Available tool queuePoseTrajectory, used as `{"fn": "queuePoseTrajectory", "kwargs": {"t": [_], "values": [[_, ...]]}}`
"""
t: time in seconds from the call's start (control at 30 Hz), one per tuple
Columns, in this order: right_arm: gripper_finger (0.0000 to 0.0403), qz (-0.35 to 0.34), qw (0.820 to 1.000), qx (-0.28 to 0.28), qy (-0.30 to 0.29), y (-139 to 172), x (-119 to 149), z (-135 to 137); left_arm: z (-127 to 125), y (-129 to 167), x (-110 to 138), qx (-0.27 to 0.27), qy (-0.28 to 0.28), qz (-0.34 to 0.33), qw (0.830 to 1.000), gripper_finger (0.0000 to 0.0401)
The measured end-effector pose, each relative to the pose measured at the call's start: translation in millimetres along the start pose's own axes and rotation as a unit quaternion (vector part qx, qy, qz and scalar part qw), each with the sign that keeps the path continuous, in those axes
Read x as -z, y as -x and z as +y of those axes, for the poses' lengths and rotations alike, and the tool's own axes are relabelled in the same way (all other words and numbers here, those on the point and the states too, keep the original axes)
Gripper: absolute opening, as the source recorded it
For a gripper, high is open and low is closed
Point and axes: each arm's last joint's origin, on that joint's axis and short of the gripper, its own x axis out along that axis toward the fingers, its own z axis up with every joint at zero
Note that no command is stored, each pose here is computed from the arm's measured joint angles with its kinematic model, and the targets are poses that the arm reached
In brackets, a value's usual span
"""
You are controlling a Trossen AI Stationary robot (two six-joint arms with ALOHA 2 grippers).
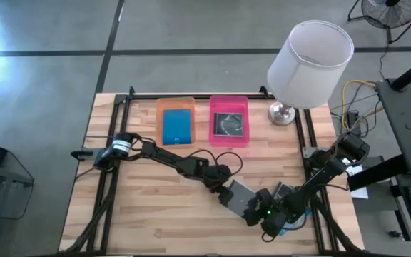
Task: Pick & place jewel cases by type
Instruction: Put the left black CD case into the pink bin
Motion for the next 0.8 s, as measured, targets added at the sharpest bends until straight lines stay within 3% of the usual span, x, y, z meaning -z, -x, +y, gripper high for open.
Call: {"fn": "queuePoseTrajectory", "kwargs": {"t": [0.33,0.5,0.73,0.8], "values": [[0.0226,0.027,0.999,0.01,0.033,6.0,14.9,-8.5,-20.8,13.5,-10.7,0.06,0.014,0.0,0.998,0.0202],[0.0226,0.032,0.998,0.012,0.043,7.8,20.5,-11.9,-38.7,29.0,-15.6,0.12,0.019,0.003,0.993,0.0202],[0.0226,0.03,0.998,0.013,0.056,7.5,19.3,-11.4,-64.1,42.1,-26.5,0.229,0.006,-0.05,0.972,0.0202],[0.0226,0.031,0.998,0.015,0.055,6.8,17.6,-10.3,-64.2,41.6,-25.0,0.226,0.005,-0.052,0.973,0.0202]]}}
